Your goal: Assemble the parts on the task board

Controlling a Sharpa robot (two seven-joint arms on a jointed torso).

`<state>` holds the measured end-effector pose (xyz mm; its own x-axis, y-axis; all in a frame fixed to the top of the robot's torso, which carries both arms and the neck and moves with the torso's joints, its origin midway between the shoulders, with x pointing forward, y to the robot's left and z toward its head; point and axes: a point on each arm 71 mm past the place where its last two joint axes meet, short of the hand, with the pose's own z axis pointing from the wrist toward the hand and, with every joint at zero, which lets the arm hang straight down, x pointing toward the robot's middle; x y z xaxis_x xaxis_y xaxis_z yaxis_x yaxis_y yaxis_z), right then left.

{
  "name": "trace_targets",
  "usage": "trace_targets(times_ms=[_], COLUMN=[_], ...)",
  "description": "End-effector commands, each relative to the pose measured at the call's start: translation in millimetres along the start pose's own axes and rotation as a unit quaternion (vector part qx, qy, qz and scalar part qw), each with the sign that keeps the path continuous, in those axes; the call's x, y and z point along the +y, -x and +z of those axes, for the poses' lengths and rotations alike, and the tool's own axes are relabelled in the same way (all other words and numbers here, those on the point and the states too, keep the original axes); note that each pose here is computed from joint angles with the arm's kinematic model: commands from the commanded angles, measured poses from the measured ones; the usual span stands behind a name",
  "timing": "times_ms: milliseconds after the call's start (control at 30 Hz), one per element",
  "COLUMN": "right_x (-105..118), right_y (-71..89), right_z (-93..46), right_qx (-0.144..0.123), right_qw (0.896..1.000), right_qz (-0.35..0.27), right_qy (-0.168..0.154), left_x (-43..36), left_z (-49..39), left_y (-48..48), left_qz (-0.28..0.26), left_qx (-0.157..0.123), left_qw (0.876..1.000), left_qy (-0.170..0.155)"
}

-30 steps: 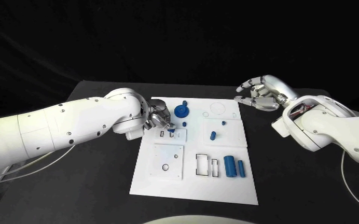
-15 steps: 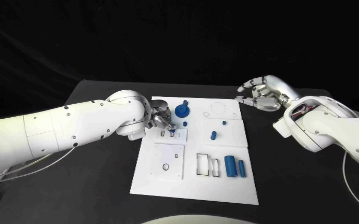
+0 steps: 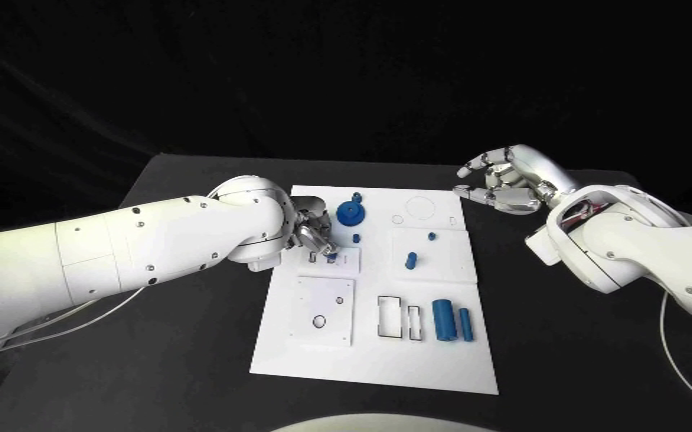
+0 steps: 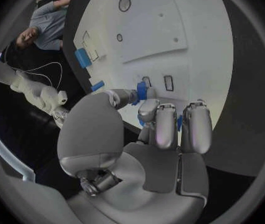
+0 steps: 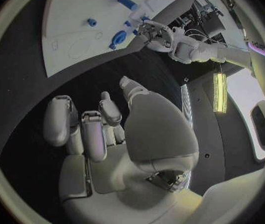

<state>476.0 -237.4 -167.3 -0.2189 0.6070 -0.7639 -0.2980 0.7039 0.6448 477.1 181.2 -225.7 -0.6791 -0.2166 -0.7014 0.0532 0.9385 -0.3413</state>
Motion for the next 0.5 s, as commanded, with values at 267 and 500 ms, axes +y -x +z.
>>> trace_targets(times_ms=[267, 500], right_x=[0.6, 0.3], right_y=[-1.8, -2.1], right_z=[-0.3, -0.4], right_qx=[0.004, 0.004], right_qw=[1.000, 1.000], right_qz=[0.000, 0.000], right_qy=[0.003, 0.000], left_x=[0.5, 0.4], left_z=[1.6, 1.5], left_y=[-2.4, -3.6], left_qz=[0.028, 0.038], left_qx=[0.016, 0.024], left_qw=[0.999, 0.999], left_qy=[0.006, 0.007])
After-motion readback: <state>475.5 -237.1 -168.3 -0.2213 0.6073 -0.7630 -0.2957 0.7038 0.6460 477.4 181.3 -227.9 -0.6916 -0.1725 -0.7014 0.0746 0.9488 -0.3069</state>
